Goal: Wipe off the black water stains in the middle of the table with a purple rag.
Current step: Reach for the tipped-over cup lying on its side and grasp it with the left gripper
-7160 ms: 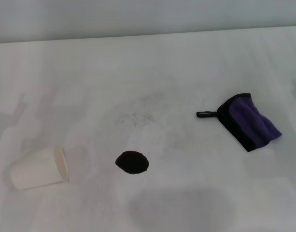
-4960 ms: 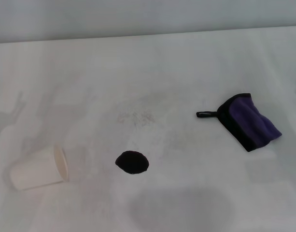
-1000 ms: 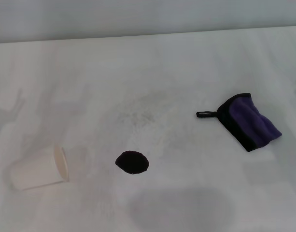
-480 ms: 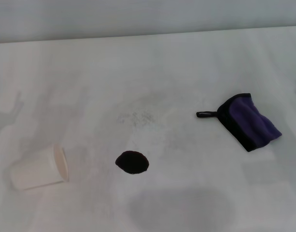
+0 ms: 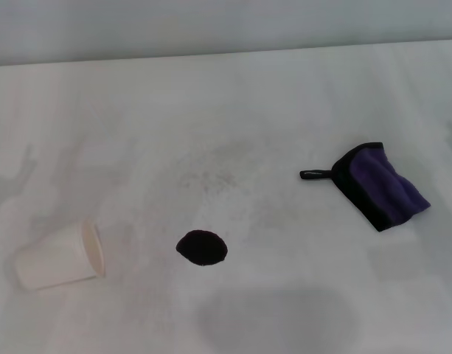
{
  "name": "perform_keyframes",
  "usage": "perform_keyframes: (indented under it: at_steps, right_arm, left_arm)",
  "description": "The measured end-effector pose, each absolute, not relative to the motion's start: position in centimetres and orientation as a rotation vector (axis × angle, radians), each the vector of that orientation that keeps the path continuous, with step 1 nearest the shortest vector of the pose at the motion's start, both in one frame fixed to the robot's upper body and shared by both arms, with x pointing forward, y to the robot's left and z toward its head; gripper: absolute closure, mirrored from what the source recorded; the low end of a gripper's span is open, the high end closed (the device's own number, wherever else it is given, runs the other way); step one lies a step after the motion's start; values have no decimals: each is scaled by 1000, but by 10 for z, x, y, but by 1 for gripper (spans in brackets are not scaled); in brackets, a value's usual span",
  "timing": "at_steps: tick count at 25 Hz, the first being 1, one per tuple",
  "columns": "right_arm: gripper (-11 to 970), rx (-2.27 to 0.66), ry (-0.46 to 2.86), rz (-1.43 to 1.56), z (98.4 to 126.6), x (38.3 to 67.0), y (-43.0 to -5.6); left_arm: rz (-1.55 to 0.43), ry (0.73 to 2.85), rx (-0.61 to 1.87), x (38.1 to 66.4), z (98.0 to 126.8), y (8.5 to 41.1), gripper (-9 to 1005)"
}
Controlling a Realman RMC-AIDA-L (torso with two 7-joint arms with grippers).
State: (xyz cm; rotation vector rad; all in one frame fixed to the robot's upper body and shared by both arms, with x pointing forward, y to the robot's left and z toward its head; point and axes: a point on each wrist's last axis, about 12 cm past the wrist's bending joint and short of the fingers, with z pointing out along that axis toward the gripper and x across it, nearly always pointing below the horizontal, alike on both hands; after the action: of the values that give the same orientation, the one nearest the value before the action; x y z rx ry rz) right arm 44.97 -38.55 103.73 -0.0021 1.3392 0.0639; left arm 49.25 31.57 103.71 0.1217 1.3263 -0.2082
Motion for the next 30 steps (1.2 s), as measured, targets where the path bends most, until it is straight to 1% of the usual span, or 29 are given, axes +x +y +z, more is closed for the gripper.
perform_keyframes:
  at_steps: [3,6,8,9,10,12,14,18,21,26,30]
  right_arm:
    - [83,0,1339,70,1037,451,-385]
    - [83,-1,1336,74,1038,451,-385]
    - [83,-1,1333,77,1038,452,-384]
    - [83,-1,1332,79,1039,453,-384]
    - [83,-1,1331,81,1039,453,-384]
    - [83,-1,1329,84,1039,454,-383]
    - [83,-2,1328,85,1039,455,-383]
    - [83,-4,1326,87,1040,455,-382]
    - [83,-4,1325,87,1040,455,-382]
    - [83,-12,1319,89,1041,460,-380]
    - [83,-16,1316,88,1043,464,-379]
  left_arm:
    - [-278,1353,118,490,1035,317,119]
    - [-358,1393,78,487,1035,331,119]
    - [-394,1409,68,483,1038,347,119]
    - [-394,1409,68,483,1038,347,119]
    - [-451,1418,77,480,1047,365,119]
    - [-501,1433,93,481,1055,376,119]
    - [-568,1463,126,484,1069,391,119]
    - [-698,1555,238,493,1106,417,119]
    - [-744,1666,338,501,1133,429,120]
    - [-709,1930,557,515,1169,429,120]
    - [-603,2077,725,524,1192,415,120]
